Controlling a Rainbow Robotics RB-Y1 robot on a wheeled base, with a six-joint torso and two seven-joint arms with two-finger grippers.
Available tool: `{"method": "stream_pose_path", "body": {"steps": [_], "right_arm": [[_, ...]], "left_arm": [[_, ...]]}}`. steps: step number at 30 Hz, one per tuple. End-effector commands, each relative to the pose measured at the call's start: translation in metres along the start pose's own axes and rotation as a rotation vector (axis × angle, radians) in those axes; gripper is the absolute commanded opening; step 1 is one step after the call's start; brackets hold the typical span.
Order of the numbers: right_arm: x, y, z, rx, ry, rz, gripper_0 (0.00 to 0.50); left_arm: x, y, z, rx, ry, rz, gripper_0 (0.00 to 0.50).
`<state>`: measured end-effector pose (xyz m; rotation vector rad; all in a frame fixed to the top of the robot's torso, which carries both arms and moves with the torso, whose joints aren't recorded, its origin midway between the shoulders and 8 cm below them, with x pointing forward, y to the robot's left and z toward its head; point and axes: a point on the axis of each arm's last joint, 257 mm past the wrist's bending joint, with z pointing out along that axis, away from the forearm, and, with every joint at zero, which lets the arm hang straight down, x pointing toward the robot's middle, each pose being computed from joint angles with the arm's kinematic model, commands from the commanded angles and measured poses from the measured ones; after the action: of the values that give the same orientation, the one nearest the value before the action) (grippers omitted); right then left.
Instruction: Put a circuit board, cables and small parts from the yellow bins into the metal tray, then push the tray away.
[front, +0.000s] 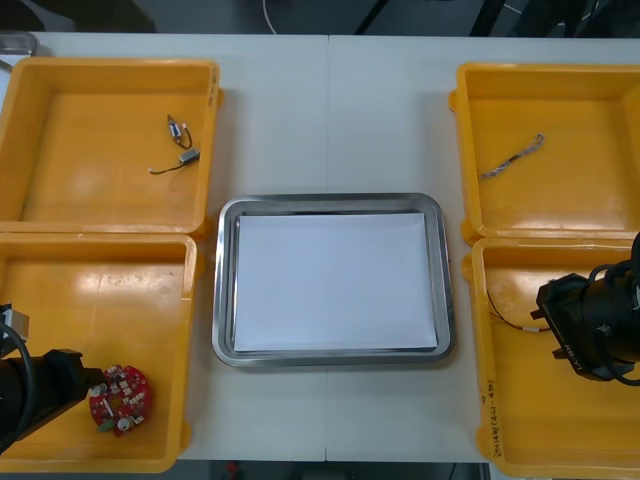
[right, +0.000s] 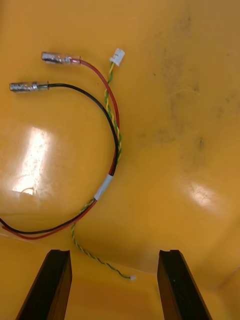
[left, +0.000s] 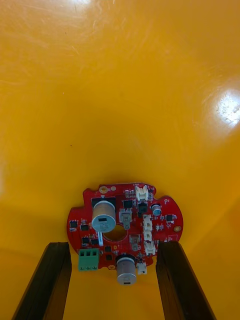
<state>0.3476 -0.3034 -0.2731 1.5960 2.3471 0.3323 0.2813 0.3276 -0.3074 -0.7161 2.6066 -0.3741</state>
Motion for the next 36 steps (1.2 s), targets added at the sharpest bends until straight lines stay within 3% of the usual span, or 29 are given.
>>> {"method": "stream_pose_path", "body": {"steps": [1, 13, 36], "right_arm": [[-0.002, 0.019, 0.002, -0.037, -0.014, 0.029, 0.5], [-0.003, 0.039, 0.017, -0.079, -0.008, 0.161, 0.5], [0.004, 0.026, 0.047, -0.064, -0.018, 0.217, 0.5]], "left_arm": [[0.014, 0.011, 0.01, -0.007, 0.017, -0.111, 0.5], [0.012, 0.016, 0.025, -0.006, 0.009, -0.12, 0.5], [0.003, 0.011, 0.038, 0.005, -0.011, -0.116, 0.5]]}}
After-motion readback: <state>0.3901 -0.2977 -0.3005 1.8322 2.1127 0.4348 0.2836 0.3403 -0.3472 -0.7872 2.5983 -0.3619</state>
